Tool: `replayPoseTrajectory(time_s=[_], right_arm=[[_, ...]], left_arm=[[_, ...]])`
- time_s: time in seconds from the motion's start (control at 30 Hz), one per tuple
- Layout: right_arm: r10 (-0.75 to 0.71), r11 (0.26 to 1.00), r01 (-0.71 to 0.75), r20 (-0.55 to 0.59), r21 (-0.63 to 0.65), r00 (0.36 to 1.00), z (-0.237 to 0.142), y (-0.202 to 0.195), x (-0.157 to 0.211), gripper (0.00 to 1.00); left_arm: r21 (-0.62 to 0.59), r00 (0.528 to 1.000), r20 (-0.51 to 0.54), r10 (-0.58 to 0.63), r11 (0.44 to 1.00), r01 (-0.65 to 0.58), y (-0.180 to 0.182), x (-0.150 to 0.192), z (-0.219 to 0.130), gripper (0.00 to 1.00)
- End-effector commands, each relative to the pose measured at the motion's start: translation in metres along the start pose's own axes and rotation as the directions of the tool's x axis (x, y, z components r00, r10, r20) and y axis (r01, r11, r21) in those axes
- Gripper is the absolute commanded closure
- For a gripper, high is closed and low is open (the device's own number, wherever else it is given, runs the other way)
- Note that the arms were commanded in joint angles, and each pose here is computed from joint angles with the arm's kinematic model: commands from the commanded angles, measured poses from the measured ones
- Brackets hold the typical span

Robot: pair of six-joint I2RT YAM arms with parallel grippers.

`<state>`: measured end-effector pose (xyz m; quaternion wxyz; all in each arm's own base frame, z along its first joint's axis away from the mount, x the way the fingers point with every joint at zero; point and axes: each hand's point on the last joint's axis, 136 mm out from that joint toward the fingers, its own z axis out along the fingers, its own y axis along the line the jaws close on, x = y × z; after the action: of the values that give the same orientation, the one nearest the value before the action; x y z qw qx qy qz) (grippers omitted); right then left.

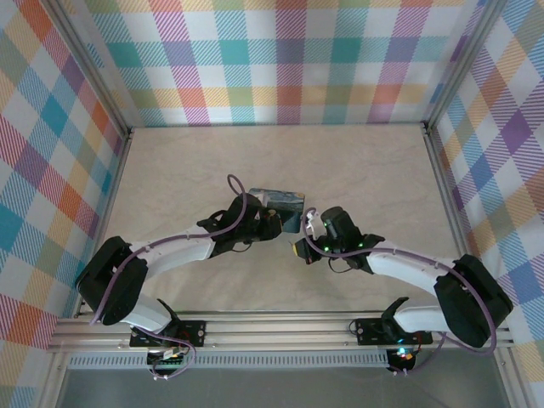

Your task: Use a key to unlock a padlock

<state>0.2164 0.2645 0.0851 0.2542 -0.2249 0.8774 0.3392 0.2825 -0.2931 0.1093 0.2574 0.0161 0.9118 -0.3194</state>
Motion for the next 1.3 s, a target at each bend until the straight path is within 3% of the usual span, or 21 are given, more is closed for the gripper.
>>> replayPoseTrajectory(time_s=[0.0, 0.53, 1.27], right_arm=[[-0.060, 0.998, 0.061, 0.083, -0.004, 0.995, 0.000, 0.005, -0.016, 1.00], [-0.106, 0.994, 0.107, 0.208, 0.005, 0.972, 0.010, 0.015, -0.031, 1.00], [-0.042, 0.999, 0.047, 0.263, -0.013, 0.964, 0.025, 0.011, -0.040, 1.00]], left_arm=[[0.060, 1.000, 0.021, -0.018, 0.998, 0.016, -0.023, -0.010, -0.013, 0.72], [0.062, 0.992, 0.037, -0.120, 0.991, 0.118, -0.024, -0.014, -0.016, 0.75], [0.053, 0.991, 0.032, -0.129, 0.990, 0.127, -0.022, -0.013, -0.014, 0.75]])
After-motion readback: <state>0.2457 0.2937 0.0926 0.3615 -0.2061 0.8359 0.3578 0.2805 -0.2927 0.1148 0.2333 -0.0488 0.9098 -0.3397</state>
